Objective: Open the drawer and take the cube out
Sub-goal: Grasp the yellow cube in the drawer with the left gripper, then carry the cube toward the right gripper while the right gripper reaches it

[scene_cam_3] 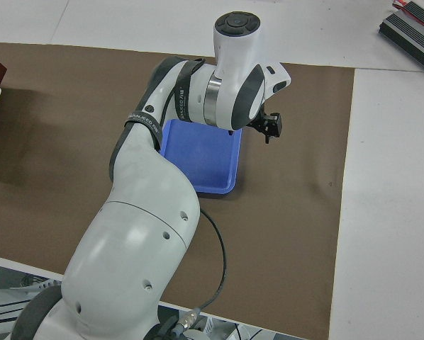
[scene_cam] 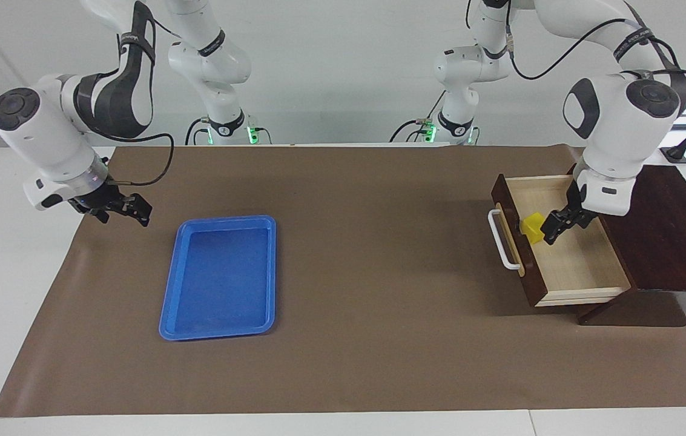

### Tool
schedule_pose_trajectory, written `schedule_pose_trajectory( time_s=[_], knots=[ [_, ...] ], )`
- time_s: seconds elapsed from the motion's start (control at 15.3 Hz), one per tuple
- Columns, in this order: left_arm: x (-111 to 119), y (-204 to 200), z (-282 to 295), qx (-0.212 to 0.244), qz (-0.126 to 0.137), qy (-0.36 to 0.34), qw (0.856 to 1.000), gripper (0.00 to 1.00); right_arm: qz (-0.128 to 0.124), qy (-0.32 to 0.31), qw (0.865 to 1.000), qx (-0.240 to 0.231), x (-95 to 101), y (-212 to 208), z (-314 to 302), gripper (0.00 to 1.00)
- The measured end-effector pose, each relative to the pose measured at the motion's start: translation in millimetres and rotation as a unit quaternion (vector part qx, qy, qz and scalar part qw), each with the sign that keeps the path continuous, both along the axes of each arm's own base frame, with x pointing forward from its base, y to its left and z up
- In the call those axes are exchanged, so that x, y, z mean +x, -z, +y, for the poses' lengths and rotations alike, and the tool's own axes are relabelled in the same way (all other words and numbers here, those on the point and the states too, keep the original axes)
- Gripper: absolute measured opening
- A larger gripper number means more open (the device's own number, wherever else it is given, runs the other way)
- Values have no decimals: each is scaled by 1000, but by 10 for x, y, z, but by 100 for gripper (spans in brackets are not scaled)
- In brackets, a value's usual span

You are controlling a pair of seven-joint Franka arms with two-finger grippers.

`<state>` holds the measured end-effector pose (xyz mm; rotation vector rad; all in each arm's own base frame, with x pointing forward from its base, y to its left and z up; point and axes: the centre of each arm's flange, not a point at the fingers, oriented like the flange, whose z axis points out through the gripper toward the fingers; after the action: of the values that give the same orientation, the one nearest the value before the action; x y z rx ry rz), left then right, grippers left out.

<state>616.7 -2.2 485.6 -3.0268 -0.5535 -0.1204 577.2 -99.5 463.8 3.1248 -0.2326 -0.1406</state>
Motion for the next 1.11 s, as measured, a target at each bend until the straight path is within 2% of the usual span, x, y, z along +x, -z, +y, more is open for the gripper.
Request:
schedule_pose_trajectory(
  time_s=[0.2, 0.52, 0.66, 0.85, 0.92, 1.11],
  knots=[
    [-122, 356, -12, -16, -15, -33, 999, 100, 6, 39, 999, 22, -29, 59, 87, 100],
    [-283, 575, -113, -17, 0, -44, 999, 100, 25, 126, 990, 53, -96, 165, 430, 100],
    [-324, 576, -114, -16, 3, -44, 999, 95, 35, 164, 983, 67, -141, 193, 552, 100],
    [-368, 514, -153, -16, 7, -43, 999, 62, 57, 241, 965, 91, -206, 243, 804, 100],
    [-387, 504, -159, -15, 18, -43, 999, 55, 66, 268, 956, 99, -222, 250, 912, 100],
    [-362, 282, -150, -12, 37, -46, 998, 55, 95, 351, 923, 123, -248, 222, 1327, 99]
  ],
)
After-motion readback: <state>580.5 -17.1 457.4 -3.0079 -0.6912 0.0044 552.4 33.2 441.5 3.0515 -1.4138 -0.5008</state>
